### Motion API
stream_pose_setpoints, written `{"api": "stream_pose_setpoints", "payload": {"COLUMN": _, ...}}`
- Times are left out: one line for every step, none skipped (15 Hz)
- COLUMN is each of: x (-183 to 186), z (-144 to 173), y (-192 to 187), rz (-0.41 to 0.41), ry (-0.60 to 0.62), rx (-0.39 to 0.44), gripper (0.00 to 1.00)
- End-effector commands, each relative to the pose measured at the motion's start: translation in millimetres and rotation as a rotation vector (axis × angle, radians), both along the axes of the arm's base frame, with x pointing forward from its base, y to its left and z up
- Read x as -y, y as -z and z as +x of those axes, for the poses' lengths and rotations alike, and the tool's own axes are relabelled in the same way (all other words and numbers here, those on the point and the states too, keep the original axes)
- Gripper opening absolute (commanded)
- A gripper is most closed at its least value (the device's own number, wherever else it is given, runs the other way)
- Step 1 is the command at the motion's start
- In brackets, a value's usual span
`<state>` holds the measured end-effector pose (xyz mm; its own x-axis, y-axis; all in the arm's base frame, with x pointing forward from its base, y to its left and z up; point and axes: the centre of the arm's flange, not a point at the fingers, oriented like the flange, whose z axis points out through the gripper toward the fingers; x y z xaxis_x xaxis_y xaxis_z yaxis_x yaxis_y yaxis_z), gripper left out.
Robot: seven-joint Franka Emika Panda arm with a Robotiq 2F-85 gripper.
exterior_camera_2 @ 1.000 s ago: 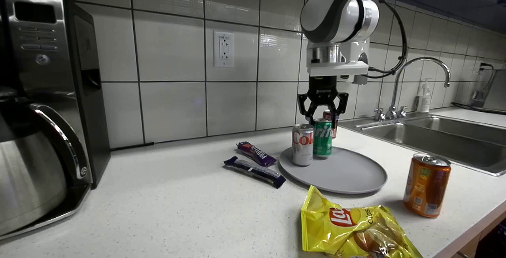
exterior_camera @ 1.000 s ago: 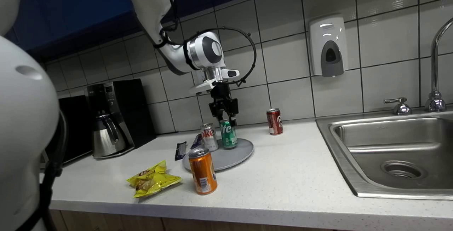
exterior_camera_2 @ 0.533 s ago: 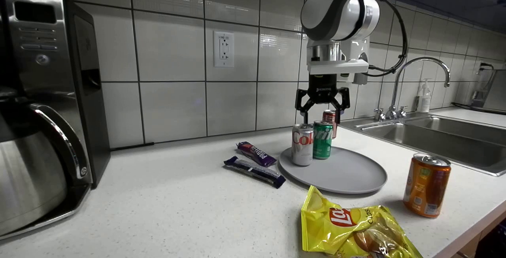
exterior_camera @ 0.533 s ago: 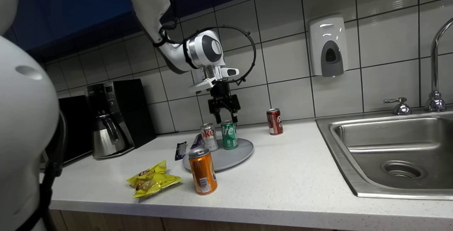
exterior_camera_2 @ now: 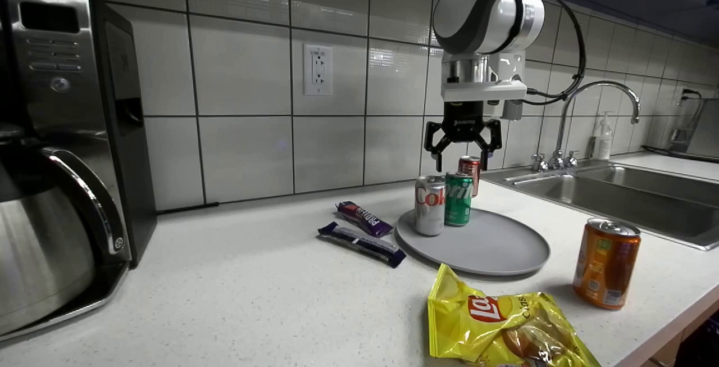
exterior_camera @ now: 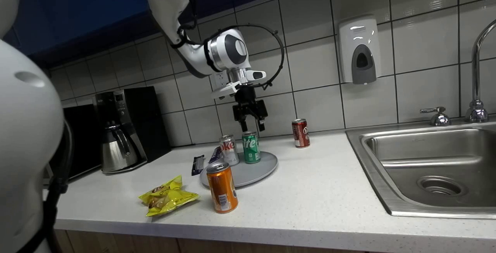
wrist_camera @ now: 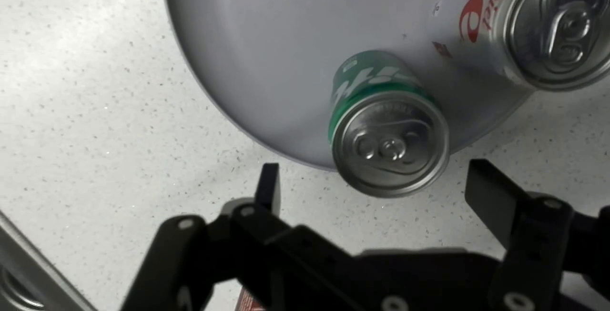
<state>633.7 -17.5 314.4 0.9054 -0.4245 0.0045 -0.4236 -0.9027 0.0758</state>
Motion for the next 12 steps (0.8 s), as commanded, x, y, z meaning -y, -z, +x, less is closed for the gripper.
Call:
{"api": "stream_pose_setpoints", "payload": {"x": 17, "z": 5, "y": -19, "rz": 0.005, "ry": 0.071, "rx": 0.043, "gripper": 1.00}}
{"api": "stream_pose_setpoints", "payload": {"x": 21, "z": 7, "y": -21, "rz": 0.004, "ry": 0.086, "rx": 0.051, "gripper": 1.00}}
{"api": "stream_pose_setpoints", "payload": {"x": 25, "z": 9, "y": -23, "rz": 0.003, "ry": 0.099, "rx": 0.057, "gripper": 1.00}}
{"api": "stream_pose_setpoints", "payload": {"x": 30, "z": 10, "y": -25, "rz": 0.002, "ry": 0.115, "rx": 0.062, "gripper": 1.00}}
{"api": "stream_pose_setpoints", "payload": {"x": 34, "z": 12, "y": -26, "rz": 0.001, "ry": 0.129, "rx": 0.066, "gripper": 1.00}}
{"api": "stream_pose_setpoints", "payload": {"x": 39, "z": 14, "y": -26, "rz": -0.003, "ry": 0.143, "rx": 0.059, "gripper": 1.00}}
{"api": "stream_pose_setpoints", "payload": {"x": 43, "z": 16, "y": -25, "rz": -0.006, "ry": 0.153, "rx": 0.055, "gripper": 1.00}}
{"api": "stream_pose_setpoints", "payload": {"x": 37, "z": 10, "y": -19, "rz": -0.011, "ry": 0.110, "rx": 0.051, "gripper": 1.00}}
{"api": "stream_pose_setpoints", "payload": {"x": 40, "z": 10, "y": -20, "rz": -0.012, "ry": 0.118, "rx": 0.053, "gripper": 1.00}}
{"api": "stream_pose_setpoints", "payload": {"x": 42, "z": 10, "y": -20, "rz": -0.012, "ry": 0.122, "rx": 0.054, "gripper": 1.00}}
{"api": "stream_pose_setpoints", "payload": {"x": 43, "z": 10, "y": -19, "rz": -0.013, "ry": 0.124, "rx": 0.053, "gripper": 1.00}}
{"api": "stream_pose_setpoints", "payload": {"x": 43, "z": 10, "y": -19, "rz": -0.013, "ry": 0.125, "rx": 0.052, "gripper": 1.00}}
